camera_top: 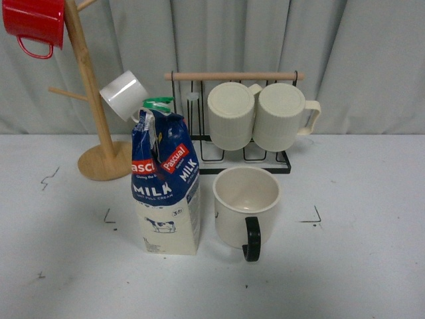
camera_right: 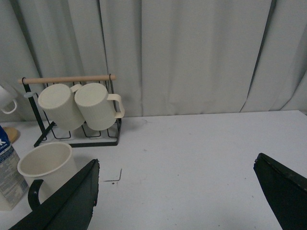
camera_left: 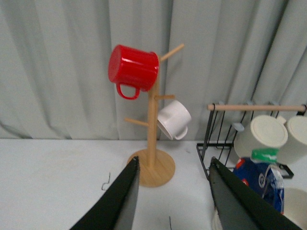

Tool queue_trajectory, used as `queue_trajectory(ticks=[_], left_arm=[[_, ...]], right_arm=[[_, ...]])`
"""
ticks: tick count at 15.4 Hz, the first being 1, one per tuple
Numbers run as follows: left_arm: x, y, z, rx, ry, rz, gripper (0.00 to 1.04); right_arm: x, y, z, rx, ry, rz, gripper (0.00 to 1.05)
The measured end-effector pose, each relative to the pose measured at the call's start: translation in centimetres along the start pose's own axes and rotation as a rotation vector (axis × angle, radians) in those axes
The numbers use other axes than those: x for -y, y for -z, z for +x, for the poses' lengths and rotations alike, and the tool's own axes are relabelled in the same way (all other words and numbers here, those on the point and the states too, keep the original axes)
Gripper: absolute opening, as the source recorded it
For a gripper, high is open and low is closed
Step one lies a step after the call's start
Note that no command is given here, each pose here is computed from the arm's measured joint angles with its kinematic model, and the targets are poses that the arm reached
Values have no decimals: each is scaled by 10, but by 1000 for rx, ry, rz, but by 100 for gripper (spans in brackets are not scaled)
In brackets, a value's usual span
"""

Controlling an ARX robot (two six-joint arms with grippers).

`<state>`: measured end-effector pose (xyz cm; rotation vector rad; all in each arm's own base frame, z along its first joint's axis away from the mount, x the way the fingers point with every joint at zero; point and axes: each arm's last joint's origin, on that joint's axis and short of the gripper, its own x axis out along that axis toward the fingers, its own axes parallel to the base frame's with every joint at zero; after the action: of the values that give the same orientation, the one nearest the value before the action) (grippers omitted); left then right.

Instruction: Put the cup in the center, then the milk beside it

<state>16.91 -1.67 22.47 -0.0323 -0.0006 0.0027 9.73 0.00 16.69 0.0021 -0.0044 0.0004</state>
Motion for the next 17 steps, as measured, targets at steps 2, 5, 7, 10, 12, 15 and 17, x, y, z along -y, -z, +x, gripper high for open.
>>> queue_trajectory(ticks=[2, 5, 7, 10, 12, 15, 17], left_arm=[[-5, 14, -9, -14, 2, 16, 22], [-19, 26, -23, -3, -20, 17, 2], [-17, 33, -29, -9, 9, 18, 2], [-18, 41, -38, -7, 3, 18, 2], [-18, 45, -43, -7, 4, 18, 2], [-18, 48, -49, 1, 3, 18, 2], [-18, 55, -51, -5, 4, 18, 2]], right_arm=[[0, 0, 0, 0, 0, 0, 98], [0, 0, 0, 0, 0, 0, 98], [0, 0, 0, 0, 0, 0, 98], [0, 0, 0, 0, 0, 0, 98], [0, 0, 0, 0, 0, 0, 98], [0, 0, 0, 0, 0, 0, 98], [0, 0, 0, 0, 0, 0, 98]])
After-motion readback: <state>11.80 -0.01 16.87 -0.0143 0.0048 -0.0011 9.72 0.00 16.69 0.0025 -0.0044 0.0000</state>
